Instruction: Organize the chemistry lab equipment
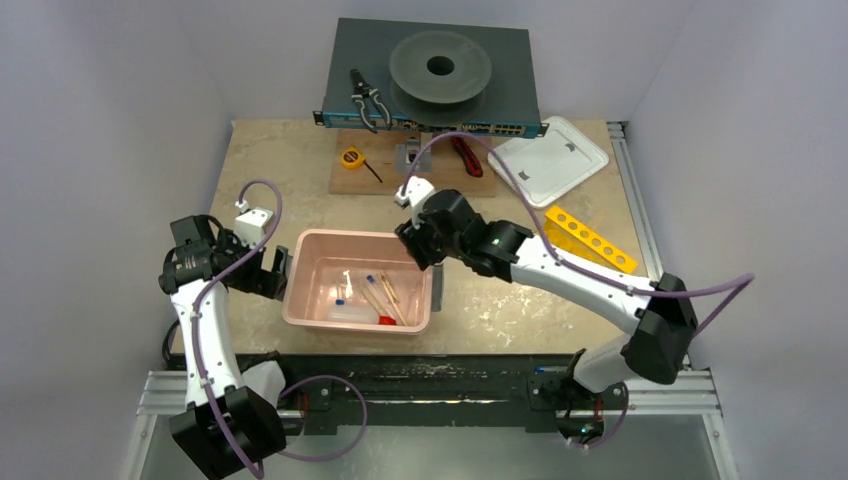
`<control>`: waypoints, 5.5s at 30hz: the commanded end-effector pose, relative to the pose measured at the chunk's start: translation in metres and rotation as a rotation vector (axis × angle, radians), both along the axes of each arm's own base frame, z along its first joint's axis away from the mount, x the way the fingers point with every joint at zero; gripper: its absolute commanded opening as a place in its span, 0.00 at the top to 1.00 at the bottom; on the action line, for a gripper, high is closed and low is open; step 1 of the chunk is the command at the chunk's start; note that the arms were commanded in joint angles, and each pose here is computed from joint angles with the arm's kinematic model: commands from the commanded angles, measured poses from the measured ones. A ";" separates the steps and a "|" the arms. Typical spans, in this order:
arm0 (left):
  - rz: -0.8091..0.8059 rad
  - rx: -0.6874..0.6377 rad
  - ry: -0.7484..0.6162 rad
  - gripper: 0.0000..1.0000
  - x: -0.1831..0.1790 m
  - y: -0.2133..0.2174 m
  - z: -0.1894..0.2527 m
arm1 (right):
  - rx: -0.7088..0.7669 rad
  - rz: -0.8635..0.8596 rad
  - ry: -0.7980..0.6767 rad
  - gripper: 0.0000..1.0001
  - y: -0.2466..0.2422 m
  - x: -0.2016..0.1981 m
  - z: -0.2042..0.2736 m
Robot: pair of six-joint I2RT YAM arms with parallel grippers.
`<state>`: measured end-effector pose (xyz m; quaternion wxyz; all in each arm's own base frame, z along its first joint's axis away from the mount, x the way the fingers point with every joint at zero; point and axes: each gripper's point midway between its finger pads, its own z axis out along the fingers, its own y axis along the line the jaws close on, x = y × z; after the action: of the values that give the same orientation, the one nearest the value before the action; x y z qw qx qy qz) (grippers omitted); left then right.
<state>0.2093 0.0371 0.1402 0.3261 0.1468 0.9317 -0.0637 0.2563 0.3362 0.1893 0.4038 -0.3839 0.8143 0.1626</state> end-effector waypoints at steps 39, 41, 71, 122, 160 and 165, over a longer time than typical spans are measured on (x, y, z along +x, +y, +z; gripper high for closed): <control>-0.051 0.016 -0.017 0.01 0.003 -0.001 0.002 | 0.472 -1.510 0.004 0.38 -0.363 0.216 0.012; -0.061 0.020 -0.021 0.01 0.003 -0.001 0.002 | 0.467 -1.524 0.038 0.38 -0.366 0.228 -0.003; -0.068 0.028 0.018 0.00 0.023 0.012 -0.007 | 0.241 -1.700 0.310 0.51 -0.408 0.258 -0.156; -0.090 0.050 0.007 0.00 0.011 0.008 -0.014 | 0.495 -1.683 -0.154 1.00 -0.435 0.248 0.040; -0.257 -0.009 -0.026 0.00 -0.010 -0.032 0.004 | 0.440 -1.697 -0.475 1.00 -0.423 0.047 0.166; -0.279 -0.020 -0.023 0.00 -0.009 -0.042 0.004 | 0.378 -1.721 -0.490 1.00 -0.431 0.032 0.158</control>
<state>0.1982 0.0093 0.1375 0.3139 0.2654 0.9068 -0.0933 0.3010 -0.0838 0.3370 0.5897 0.3937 0.6938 -0.1256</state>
